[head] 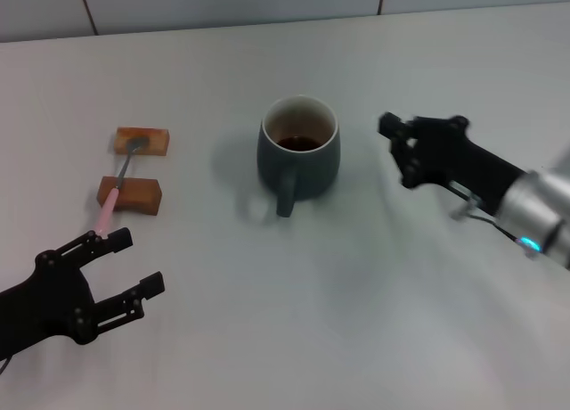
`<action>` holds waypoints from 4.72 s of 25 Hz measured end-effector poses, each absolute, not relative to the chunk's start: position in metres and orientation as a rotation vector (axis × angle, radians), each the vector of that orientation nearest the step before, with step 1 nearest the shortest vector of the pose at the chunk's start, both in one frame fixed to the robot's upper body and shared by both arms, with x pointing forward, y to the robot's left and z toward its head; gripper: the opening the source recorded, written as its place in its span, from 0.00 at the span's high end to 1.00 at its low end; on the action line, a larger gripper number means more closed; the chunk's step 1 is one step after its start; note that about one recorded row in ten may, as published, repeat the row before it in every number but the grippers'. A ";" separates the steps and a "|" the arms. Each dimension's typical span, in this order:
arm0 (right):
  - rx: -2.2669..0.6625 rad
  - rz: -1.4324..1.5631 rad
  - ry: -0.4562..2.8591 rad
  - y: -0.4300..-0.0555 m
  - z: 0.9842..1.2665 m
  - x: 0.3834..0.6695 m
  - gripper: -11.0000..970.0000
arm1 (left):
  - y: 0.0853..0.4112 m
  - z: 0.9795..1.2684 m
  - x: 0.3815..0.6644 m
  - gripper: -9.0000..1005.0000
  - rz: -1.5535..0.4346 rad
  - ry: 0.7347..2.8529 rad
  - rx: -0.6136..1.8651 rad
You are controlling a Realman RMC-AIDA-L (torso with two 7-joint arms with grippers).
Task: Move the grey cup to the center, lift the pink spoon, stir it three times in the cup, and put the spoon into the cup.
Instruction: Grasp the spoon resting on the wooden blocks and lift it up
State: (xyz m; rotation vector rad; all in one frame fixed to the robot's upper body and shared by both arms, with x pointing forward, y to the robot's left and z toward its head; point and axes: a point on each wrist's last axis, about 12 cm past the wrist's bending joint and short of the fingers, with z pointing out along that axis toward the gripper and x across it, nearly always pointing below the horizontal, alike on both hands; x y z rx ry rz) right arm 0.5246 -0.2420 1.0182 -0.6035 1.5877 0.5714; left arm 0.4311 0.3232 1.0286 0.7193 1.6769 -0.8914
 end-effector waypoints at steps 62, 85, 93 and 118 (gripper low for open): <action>-0.729 0.928 1.694 -0.332 1.068 0.455 0.14 | 0.338 0.999 0.407 0.27 -1.074 1.756 -0.305; -0.738 0.934 1.700 -0.332 1.067 0.453 0.15 | 0.323 0.987 0.414 0.28 -1.145 1.797 -0.472; -0.737 0.935 1.700 -0.332 1.067 0.452 0.15 | 0.314 0.985 0.415 0.28 -1.184 1.790 -0.501; -0.747 0.935 1.714 -0.331 1.065 0.452 0.15 | 0.305 0.982 0.423 0.29 -1.215 1.766 -0.616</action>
